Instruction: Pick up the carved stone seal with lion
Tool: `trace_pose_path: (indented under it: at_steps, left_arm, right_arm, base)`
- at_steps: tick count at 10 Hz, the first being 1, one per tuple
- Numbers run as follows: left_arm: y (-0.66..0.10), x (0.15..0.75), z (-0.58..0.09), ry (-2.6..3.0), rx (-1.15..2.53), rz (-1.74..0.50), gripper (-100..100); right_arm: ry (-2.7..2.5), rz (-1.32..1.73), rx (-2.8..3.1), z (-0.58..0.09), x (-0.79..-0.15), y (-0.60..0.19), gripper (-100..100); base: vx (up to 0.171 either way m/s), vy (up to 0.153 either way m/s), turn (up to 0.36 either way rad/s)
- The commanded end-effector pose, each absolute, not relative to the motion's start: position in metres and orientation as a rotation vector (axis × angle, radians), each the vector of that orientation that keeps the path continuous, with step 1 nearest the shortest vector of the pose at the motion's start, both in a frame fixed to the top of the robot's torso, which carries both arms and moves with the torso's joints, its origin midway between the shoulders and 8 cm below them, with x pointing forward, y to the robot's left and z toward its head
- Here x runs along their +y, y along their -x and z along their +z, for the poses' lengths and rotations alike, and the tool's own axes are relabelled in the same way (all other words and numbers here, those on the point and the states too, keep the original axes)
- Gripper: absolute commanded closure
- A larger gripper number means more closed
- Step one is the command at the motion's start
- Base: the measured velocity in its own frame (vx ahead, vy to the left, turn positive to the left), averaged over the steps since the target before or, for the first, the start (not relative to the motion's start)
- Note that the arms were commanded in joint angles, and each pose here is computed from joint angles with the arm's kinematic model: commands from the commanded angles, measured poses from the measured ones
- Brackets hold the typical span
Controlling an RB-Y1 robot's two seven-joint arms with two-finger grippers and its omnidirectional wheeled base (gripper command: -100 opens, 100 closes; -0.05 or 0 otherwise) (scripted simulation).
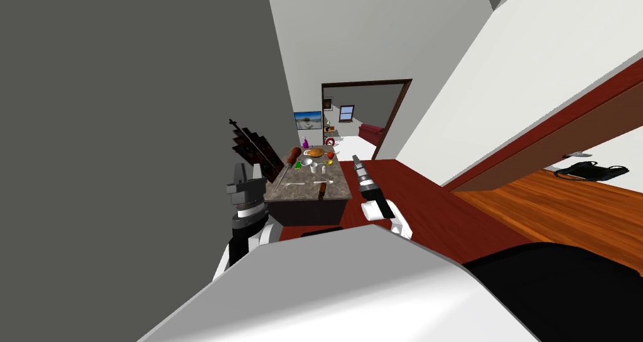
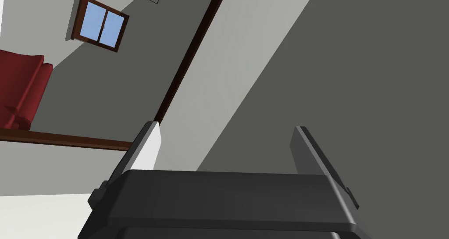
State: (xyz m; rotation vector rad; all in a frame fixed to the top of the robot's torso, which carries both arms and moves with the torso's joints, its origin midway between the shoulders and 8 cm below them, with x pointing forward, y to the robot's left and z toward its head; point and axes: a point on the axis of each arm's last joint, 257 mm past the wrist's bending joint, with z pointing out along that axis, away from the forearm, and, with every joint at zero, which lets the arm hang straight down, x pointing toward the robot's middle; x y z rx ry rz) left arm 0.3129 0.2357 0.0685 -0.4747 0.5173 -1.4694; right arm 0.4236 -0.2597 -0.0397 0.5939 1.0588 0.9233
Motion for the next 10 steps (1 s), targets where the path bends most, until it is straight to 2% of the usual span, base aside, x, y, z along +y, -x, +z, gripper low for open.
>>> trace_pose_path:
  at_steps: [1, 10]
  left_arm:
    - [-0.313, 0.236, 0.069, 0.475, 0.517, -1.469, 0]
    - [-0.313, 0.236, 0.069, 0.475, 0.517, -1.469, 0]
  right_arm:
    - [-0.578, 0.872, 1.094, -0.041, -0.263, -0.432, -100]
    - [-0.592, 0.704, 1.249, -0.067, -0.275, -0.465, -100]
  base:
    - [0.006, 0.014, -0.084]
    - [0.004, 0.013, -0.042]
